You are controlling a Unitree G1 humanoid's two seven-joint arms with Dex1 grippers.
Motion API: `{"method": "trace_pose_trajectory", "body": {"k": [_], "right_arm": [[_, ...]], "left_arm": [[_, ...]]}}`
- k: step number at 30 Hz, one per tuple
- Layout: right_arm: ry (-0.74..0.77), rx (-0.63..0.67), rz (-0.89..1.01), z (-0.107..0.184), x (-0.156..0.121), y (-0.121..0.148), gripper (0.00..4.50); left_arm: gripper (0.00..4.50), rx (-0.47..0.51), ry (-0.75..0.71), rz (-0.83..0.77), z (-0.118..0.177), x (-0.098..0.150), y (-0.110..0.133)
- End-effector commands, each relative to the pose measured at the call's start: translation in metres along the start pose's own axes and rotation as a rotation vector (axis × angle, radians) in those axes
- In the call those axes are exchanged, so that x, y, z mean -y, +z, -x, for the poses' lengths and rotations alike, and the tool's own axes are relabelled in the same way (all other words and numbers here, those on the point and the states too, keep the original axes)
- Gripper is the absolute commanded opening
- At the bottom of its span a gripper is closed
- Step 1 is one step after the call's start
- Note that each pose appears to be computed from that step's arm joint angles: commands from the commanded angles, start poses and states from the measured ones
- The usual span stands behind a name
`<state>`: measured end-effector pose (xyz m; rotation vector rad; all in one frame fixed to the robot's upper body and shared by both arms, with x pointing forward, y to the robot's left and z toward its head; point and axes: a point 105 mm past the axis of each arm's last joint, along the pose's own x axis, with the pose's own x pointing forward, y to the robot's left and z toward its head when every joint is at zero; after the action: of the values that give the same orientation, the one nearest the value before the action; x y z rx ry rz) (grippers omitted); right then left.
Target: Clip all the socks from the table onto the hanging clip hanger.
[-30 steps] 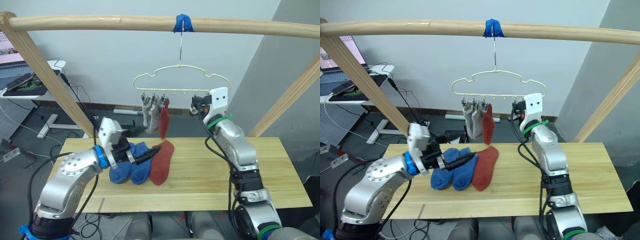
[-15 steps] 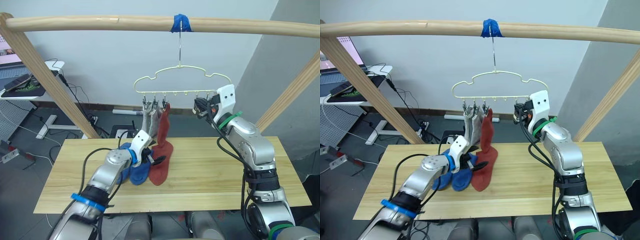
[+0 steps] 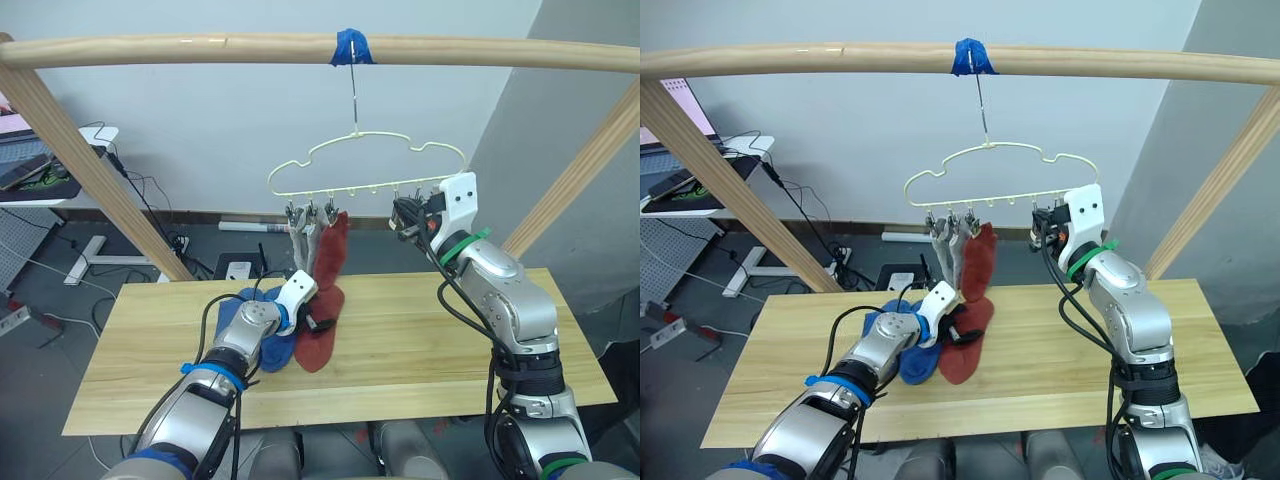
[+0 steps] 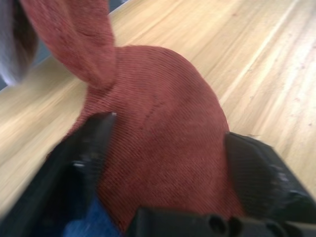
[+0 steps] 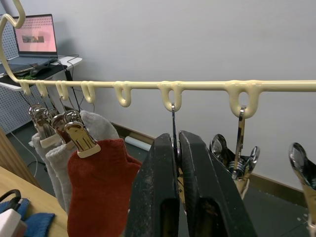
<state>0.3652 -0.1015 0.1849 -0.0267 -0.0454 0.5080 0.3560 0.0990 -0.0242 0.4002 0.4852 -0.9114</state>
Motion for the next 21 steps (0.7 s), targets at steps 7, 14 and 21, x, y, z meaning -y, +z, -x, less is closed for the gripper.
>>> {"method": "trace_pose_trajectory", "body": {"k": [7,14,21], "right_arm": [[-0.012,0.011,0.004,0.0,0.006,0.004,0.0],[0.002,-0.013,-0.011,-0.001,0.01,0.002,0.0],[0.073,-0.109,-0.22,0.0,0.012,-0.001,0.0]], "left_arm": [[0.95,0.026,-0.172,-0.03,0.003,0.027,0.003],[0.02,0.125,-0.221,-0.073,0.021,0.039,0.024],[0.02,0.345,-0.158,-0.154,0.067,0.04,0.085]]}}
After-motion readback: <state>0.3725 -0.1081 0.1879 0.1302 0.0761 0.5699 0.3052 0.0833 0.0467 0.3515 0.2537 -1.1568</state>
